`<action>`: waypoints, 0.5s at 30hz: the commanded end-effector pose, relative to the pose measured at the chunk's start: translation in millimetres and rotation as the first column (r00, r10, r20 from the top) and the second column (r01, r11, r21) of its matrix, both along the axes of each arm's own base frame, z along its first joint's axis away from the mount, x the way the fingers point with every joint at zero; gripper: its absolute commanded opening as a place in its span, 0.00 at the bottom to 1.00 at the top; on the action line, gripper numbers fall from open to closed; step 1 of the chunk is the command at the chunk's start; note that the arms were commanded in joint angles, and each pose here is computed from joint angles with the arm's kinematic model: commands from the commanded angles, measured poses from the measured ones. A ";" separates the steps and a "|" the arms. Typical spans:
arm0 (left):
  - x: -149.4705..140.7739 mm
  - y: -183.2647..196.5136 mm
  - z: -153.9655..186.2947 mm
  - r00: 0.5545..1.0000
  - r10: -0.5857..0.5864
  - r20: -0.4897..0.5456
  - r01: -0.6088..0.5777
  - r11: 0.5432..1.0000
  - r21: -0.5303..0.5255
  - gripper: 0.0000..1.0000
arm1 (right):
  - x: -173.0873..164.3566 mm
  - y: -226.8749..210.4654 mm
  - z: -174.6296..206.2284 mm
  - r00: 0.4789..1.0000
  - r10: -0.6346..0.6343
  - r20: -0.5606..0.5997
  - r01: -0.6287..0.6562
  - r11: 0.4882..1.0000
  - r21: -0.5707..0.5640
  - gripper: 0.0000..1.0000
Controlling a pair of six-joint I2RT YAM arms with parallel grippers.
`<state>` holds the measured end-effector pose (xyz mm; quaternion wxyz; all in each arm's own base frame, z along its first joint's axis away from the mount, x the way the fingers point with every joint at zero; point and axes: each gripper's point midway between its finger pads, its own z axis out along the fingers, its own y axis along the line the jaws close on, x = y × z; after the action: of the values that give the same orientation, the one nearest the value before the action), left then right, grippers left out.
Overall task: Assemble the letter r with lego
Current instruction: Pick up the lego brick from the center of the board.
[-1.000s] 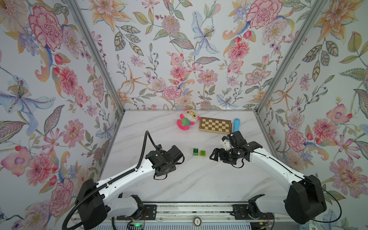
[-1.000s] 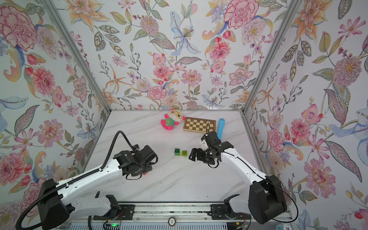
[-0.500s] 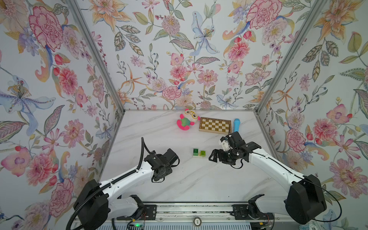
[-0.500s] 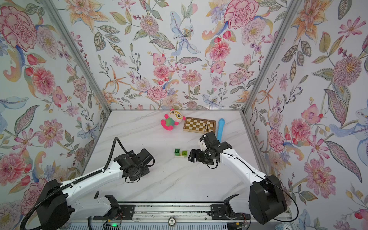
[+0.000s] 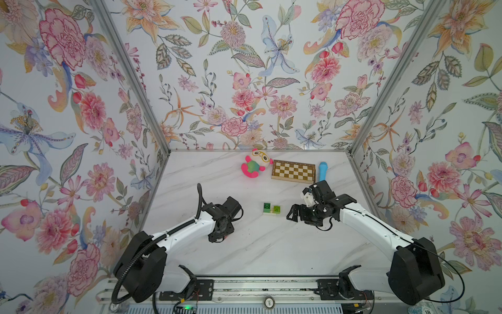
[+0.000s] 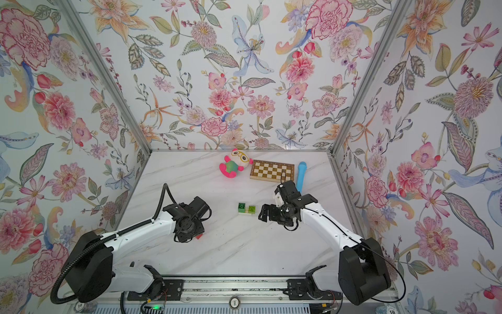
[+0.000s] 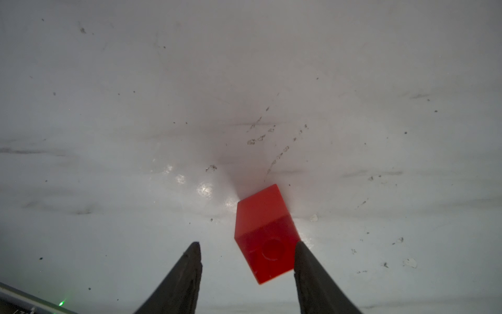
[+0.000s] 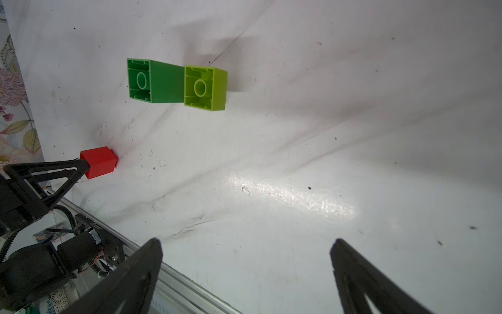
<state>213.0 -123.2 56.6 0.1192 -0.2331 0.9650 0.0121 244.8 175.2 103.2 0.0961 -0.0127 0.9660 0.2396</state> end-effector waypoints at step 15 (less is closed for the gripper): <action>5.0 -5.9 16.2 1.000 0.001 0.000 -0.001 1.000 -0.030 0.56 | 7.8 -2.7 -13.6 0.999 0.001 -0.040 -0.001 1.000 -0.003 0.99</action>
<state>220.3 -131.9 66.4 0.1196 -0.2268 0.9666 -0.0027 248.1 170.2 87.8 0.0720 0.0006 0.9696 0.2338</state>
